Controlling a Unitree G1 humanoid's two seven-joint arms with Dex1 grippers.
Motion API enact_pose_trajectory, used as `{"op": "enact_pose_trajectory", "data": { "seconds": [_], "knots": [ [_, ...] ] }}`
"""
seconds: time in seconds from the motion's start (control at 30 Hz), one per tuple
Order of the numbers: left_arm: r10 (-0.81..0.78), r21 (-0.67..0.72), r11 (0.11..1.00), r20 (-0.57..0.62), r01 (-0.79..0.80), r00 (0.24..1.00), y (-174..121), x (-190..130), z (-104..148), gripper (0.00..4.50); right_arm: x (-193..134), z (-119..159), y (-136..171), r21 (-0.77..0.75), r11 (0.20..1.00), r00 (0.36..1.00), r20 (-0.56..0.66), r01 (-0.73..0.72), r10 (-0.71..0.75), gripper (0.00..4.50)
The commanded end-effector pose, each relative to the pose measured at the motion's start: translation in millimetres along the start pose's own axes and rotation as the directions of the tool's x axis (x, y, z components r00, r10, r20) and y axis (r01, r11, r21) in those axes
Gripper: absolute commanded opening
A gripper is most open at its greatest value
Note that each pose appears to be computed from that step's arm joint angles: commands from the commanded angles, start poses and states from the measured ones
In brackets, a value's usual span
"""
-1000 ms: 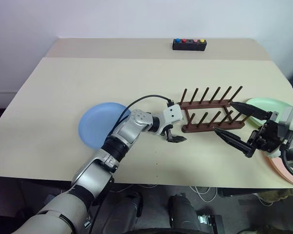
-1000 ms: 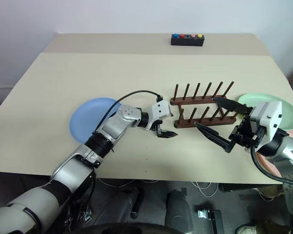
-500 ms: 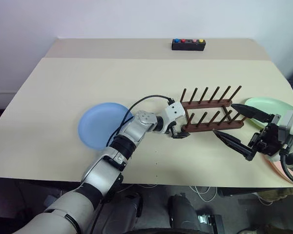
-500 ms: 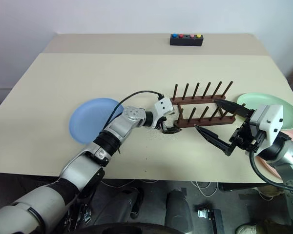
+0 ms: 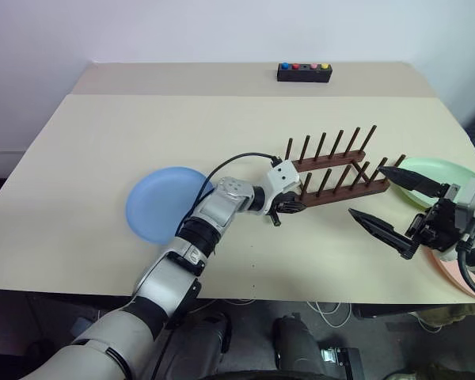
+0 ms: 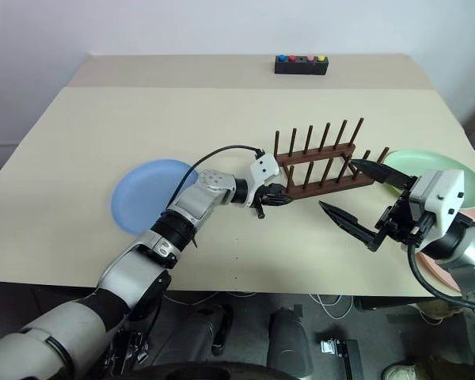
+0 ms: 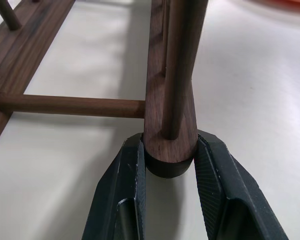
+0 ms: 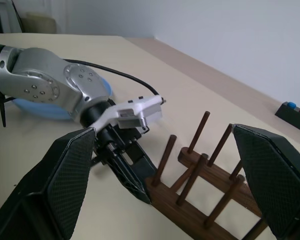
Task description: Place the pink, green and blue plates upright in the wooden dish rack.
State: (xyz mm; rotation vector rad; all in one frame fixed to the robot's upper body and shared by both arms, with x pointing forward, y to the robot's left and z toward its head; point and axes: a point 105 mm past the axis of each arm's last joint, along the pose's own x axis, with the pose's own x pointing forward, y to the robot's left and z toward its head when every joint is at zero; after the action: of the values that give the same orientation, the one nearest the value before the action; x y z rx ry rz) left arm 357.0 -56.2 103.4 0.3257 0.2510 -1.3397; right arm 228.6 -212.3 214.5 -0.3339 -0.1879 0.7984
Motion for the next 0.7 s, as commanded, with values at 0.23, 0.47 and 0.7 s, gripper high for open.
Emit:
{"op": "enact_pose_trajectory", "data": {
  "seconds": [0.23,0.47,0.7],
  "knots": [
    [-0.174,0.246,0.956,0.039,0.159,0.984,-11,-29,16,0.78,-15,3,-1,-0.029,1.000,1.000,-0.030,0.001,-0.002,4.50],
    [-0.208,0.269,0.940,-0.044,0.212,0.977,-21,-30,-5,0.78,-19,4,-2,-0.033,0.999,0.999,-0.036,0.008,-0.010,4.50],
    [-0.076,0.227,0.970,-0.052,0.086,0.996,-8,-19,-7,0.78,-19,4,-1,-0.034,0.999,0.999,-0.036,0.010,-0.012,4.50]
  ]
}}
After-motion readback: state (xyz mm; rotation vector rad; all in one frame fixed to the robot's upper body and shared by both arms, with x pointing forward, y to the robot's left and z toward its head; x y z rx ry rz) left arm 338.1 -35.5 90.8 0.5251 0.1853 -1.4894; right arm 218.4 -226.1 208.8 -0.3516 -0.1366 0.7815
